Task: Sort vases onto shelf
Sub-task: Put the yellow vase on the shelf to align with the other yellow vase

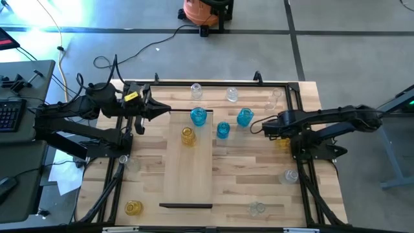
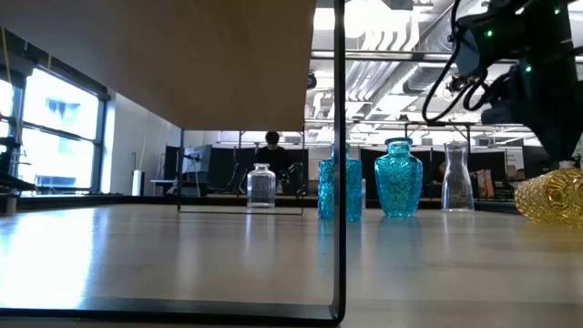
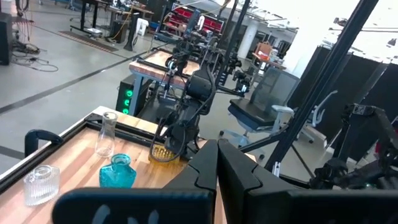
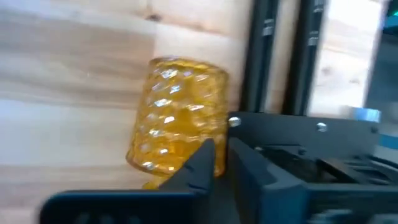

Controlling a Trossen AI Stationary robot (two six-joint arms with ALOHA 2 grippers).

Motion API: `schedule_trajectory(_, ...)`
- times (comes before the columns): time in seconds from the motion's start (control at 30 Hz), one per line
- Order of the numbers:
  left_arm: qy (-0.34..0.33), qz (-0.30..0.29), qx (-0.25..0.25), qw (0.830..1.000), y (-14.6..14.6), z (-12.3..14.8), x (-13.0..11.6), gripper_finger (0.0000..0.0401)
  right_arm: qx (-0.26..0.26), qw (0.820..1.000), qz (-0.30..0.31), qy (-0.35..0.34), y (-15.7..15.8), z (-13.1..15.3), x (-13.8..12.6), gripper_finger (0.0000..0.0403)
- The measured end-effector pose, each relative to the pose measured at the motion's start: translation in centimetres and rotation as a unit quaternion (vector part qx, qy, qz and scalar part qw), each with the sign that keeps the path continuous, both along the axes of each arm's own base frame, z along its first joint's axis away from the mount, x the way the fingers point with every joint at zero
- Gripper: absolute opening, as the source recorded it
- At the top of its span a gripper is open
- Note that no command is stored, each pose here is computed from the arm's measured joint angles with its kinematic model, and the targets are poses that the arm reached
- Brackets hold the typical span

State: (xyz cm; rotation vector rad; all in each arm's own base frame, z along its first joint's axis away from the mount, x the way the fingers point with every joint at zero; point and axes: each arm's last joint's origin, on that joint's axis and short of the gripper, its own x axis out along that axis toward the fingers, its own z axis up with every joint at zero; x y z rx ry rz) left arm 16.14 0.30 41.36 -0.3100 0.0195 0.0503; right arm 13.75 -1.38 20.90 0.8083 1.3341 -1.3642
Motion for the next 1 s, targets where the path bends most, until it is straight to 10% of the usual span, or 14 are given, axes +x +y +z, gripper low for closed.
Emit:
schedule_trajectory(0.67,-0.001,0.0,-0.014,1.0,0.0,0.0,0.0,0.0001,-0.002,0.999,0.001,0.052,-2.1,-1.7,0.0,0.0)
schedule_trajectory(1.0,-0.001,-0.011,-0.014,1.0,-0.1,0.0,0.0,0.0001,0.089,0.994,0.045,0.036,-2.7,-3.2,1.6,0.0)
